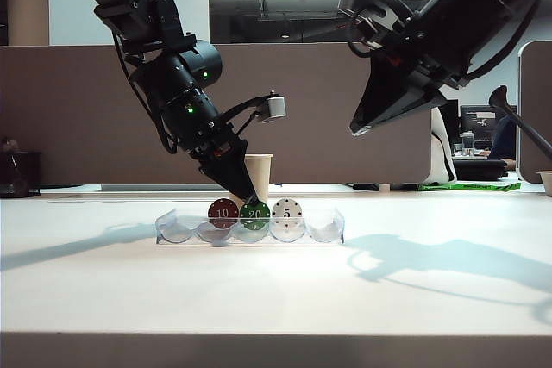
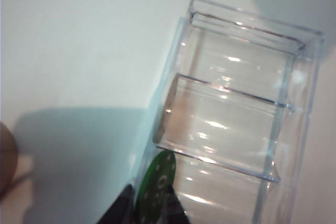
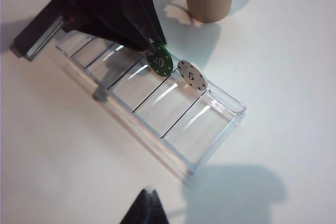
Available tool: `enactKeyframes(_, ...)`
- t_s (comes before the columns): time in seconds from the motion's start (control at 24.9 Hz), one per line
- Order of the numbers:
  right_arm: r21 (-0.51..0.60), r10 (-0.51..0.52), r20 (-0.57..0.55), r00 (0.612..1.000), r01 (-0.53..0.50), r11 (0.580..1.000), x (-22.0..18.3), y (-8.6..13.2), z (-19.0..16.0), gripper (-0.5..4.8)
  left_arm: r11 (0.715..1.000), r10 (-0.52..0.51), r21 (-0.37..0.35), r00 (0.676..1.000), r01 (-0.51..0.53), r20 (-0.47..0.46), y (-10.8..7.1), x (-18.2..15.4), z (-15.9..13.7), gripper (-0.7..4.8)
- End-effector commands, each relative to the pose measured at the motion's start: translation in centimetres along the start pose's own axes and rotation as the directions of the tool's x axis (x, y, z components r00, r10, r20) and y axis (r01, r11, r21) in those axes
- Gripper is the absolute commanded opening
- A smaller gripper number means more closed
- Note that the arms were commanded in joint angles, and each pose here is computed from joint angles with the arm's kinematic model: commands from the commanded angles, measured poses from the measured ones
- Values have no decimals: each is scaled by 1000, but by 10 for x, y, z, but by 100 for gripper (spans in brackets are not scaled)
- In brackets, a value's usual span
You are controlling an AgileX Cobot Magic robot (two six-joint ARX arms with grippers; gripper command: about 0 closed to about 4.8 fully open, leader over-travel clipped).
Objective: Pick up the chip with the greater value and put it into the paper cup.
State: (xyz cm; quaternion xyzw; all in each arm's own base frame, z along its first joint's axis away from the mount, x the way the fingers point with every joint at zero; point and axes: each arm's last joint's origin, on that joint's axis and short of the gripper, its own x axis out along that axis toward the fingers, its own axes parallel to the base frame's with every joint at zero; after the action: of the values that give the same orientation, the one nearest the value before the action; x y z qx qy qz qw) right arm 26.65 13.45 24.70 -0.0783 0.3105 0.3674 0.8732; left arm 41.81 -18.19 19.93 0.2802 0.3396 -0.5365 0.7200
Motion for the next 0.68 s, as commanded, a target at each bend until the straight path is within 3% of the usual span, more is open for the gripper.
enactKeyframes(0.04,-5,3,21,1000,-3,1000,-1,0,3,-6,1000,-6,-3,1000,6,8,-1,-2,1,67)
enactKeyframes(0.68,-5,4,18,1000,-4,1000,-1,0,3,-5,999,-27,-35,1000,26,-5,-2,1,-1,-6)
